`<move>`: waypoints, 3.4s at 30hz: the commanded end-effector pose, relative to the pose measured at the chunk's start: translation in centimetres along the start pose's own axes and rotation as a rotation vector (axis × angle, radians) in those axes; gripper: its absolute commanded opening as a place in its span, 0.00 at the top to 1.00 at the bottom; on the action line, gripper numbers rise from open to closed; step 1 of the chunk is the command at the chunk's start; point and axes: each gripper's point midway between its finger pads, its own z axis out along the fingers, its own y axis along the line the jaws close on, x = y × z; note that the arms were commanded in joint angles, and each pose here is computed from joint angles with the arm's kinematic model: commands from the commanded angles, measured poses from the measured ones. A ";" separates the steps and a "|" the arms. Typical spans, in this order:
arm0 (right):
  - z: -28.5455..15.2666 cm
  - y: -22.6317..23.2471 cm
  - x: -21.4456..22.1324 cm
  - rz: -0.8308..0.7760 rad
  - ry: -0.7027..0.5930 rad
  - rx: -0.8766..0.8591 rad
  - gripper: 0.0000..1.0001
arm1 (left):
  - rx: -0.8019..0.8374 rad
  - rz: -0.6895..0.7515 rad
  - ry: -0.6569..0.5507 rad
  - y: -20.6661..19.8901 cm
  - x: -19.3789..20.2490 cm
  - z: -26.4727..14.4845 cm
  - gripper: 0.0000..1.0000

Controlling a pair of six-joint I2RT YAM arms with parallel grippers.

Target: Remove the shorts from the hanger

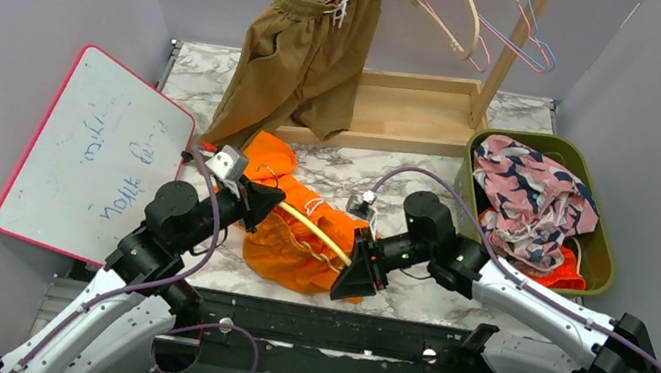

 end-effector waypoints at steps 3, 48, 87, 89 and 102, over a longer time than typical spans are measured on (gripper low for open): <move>-0.2 1.5 -0.4 -0.051 -0.019 -0.059 0.64 | 0.018 0.013 -0.086 -0.5 -2.2 -0.2 1.00; -3.3 2.9 -1.2 0.048 -0.193 0.120 0.99 | -0.086 -0.182 0.167 2.2 5.3 4.7 0.33; -3.5 5.2 -0.7 0.026 -0.171 0.010 0.99 | -0.229 -0.211 0.190 5.4 7.4 7.0 0.79; -3.7 4.8 -0.3 0.039 -0.169 0.039 0.99 | -0.305 -0.204 0.161 6.6 6.8 6.7 1.00; -7.7 5.4 0.4 0.061 -0.270 0.259 0.99 | -0.601 -0.228 0.081 11.4 7.0 2.1 1.00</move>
